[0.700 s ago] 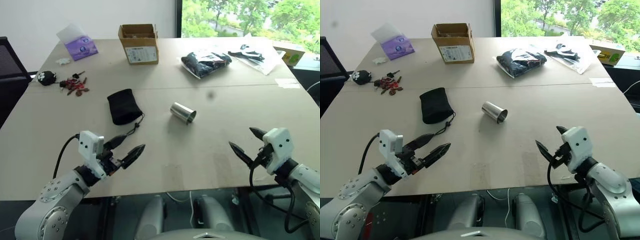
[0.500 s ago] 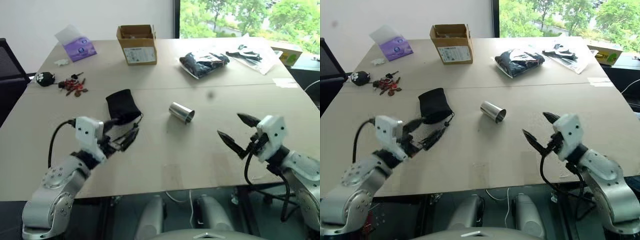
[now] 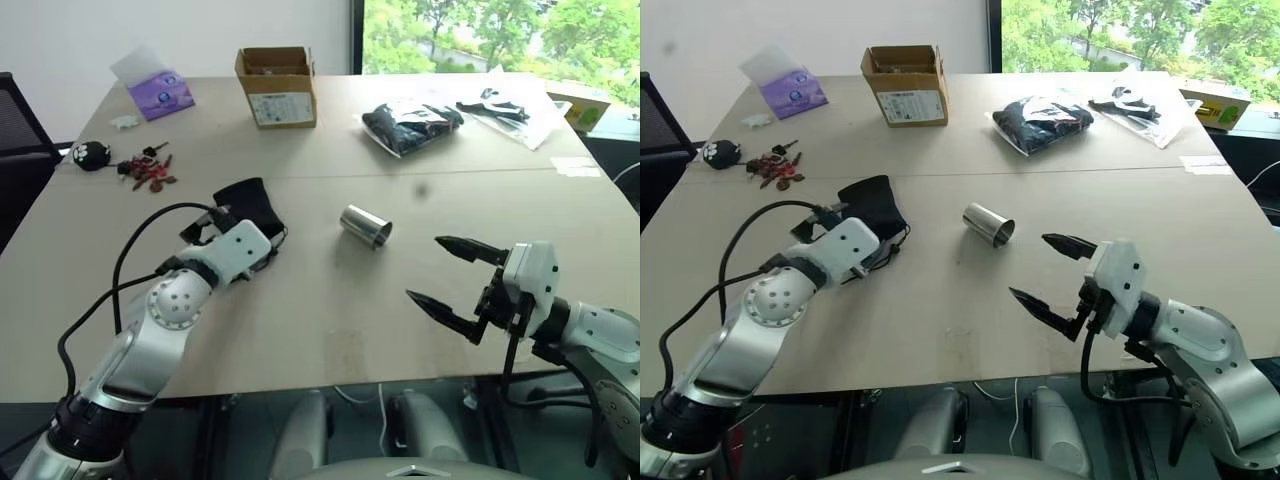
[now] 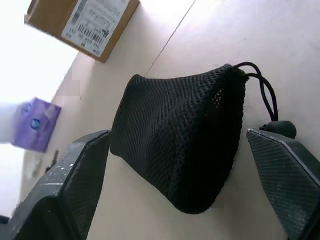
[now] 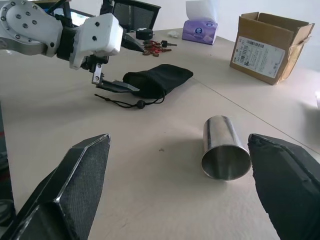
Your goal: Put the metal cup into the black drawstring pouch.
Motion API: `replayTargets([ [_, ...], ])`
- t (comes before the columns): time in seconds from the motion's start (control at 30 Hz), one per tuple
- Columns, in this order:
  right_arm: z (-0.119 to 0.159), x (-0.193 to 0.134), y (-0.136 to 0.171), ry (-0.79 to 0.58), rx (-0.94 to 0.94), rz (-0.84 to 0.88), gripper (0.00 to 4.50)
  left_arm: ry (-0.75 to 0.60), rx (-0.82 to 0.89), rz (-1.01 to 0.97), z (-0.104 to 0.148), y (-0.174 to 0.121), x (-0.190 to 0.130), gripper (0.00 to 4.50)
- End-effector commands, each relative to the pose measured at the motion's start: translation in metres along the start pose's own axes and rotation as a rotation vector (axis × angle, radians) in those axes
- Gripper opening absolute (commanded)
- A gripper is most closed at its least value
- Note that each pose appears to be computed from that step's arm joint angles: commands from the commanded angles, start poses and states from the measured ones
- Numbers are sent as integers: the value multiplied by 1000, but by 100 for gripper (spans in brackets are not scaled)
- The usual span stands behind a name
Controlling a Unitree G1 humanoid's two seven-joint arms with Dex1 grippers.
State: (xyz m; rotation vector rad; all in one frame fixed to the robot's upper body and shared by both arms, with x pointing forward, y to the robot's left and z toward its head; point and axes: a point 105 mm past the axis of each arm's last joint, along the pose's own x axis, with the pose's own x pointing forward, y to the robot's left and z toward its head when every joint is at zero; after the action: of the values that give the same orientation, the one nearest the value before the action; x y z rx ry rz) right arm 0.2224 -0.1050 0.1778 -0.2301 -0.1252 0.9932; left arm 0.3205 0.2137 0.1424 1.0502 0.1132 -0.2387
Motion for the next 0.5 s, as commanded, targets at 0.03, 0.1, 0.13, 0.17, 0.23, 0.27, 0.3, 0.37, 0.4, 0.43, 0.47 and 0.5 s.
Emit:
replayTargets([
  [0.03, 9, -1, 4, -42, -49, -13, 447, -21, 73, 43, 7, 8, 10, 450],
  [0.1, 8, -2, 4, -39, -53, -27, 447, -4, 74, 61, 6, 11, 17, 450],
  [0.13, 7, -3, 4, -37, -56, -36, 447, -1, 78, 66, 6, 12, 20, 450],
  [0.17, 7, -4, 4, -37, -59, -43, 447, 1, 88, 68, 6, 13, 22, 450],
  [0.23, 4, -6, 4, -33, -55, -60, 449, 14, 122, 64, 4, 14, 25, 426],
  [0.27, 3, -7, 5, -29, -51, -65, 450, 17, 147, 44, 4, 11, 27, 400],
  [0.3, 2, -7, 6, -26, -48, -68, 450, 17, 164, 30, 4, 10, 28, 374],
  [0.37, 0, -8, 7, -24, -37, -68, 450, 7, 167, 31, 6, 10, 29, 282],
  [0.4, 0, -8, 7, -23, -35, -69, 450, 5, 162, 32, 7, 11, 29, 236],
  [0.43, -1, -8, 7, -22, -34, -71, 450, 3, 159, 31, 7, 11, 29, 188],
  [0.47, -1, -9, 6, -21, -33, -74, 450, 3, 152, 26, 7, 11, 28, 151],
  [0.5, -2, -9, 5, -19, -33, -76, 450, 5, 141, 22, 7, 12, 28, 103],
])
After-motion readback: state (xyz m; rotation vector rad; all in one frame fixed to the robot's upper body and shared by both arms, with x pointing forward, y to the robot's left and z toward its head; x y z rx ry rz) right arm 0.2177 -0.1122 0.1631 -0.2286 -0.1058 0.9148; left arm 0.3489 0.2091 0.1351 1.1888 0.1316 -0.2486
